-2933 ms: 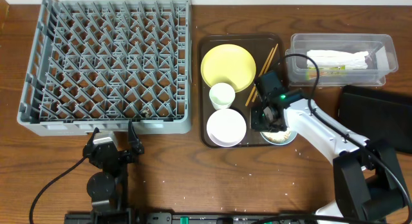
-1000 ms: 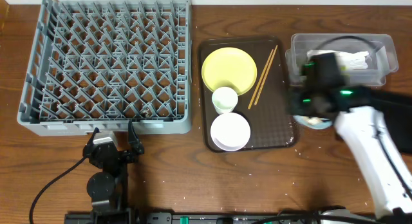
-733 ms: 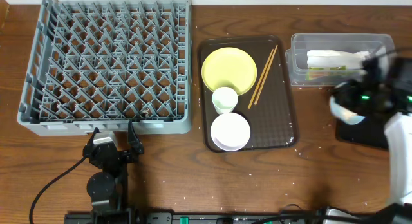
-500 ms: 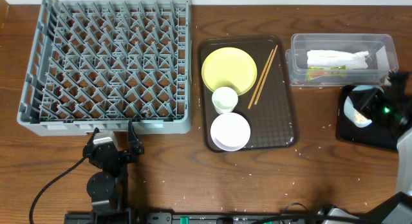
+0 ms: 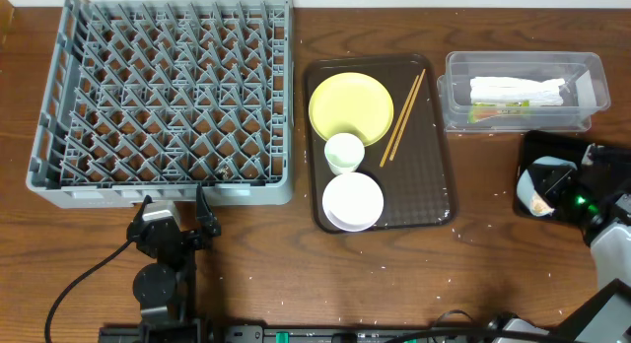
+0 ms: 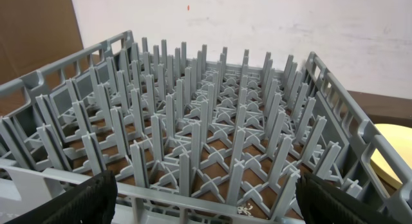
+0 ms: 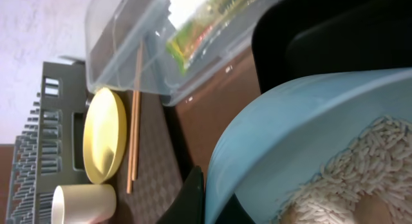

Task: Sort waste into correct bins and load items into the dishwasher
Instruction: 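Move blue bowl over black tray and tip food scraps out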

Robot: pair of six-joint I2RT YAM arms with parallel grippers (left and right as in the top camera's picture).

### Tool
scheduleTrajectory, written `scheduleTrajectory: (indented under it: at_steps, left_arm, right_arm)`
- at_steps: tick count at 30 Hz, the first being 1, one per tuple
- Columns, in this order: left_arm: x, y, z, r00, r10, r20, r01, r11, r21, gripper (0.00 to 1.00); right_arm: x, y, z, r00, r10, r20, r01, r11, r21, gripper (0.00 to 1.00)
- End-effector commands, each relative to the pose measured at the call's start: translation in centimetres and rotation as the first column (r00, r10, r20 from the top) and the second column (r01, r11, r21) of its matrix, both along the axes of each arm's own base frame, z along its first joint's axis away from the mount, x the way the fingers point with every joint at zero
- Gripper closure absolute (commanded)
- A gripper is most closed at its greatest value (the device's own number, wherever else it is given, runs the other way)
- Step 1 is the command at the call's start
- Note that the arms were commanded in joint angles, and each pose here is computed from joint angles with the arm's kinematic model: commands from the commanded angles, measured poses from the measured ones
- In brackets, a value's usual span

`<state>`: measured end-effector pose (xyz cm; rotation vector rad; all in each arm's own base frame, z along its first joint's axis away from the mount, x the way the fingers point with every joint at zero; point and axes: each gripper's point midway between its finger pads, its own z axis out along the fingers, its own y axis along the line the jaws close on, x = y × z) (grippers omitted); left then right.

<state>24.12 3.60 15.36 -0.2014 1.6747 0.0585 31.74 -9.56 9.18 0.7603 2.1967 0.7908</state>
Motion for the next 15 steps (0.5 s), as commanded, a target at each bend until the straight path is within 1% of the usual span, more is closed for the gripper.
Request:
scheduleTrajectory:
  at_steps: [1, 4, 7, 11, 15]
  left_arm:
    - [0.0, 0.2, -1.9, 0.999, 0.009, -0.049, -0.008, 1.0, 0.011, 0.1]
    - [0.0, 0.2, -1.9, 0.999, 0.009, -0.049, -0.008, 1.0, 0.011, 0.1]
    - [0.0, 0.2, -1.9, 0.999, 0.009, -0.049, -0.008, 1.0, 0.011, 0.1]
    - [0.0, 0.2, -1.9, 0.999, 0.009, -0.049, -0.008, 1.0, 0.011, 0.1]
    - [0.0, 0.2, -1.9, 0.999, 0.009, -0.049, -0.008, 1.0, 0.011, 0.1]
  right_arm:
    - [-0.1, 1.7, -1.1, 0.999, 0.042, -0.021, -0.04, 0.998, 0.058, 0.99]
    - [-0.1, 3.3, -1.8, 0.995, 0.089, -0.038, -0.085, 0.993, 0.085, 0.99]
    - [0.3, 5.6, -1.7, 0.986, 0.165, -0.023, -0.161, 0.98, 0.115, 0.99]
    - [0.6, 8.4, -1.5, 0.967, 0.253, -0.011, -0.25, 0.961, 0.119, 0.99]
    - [1.2, 10.6, -0.2, 0.939, 0.336, 0.068, -0.342, 0.93, 0.131, 0.99]
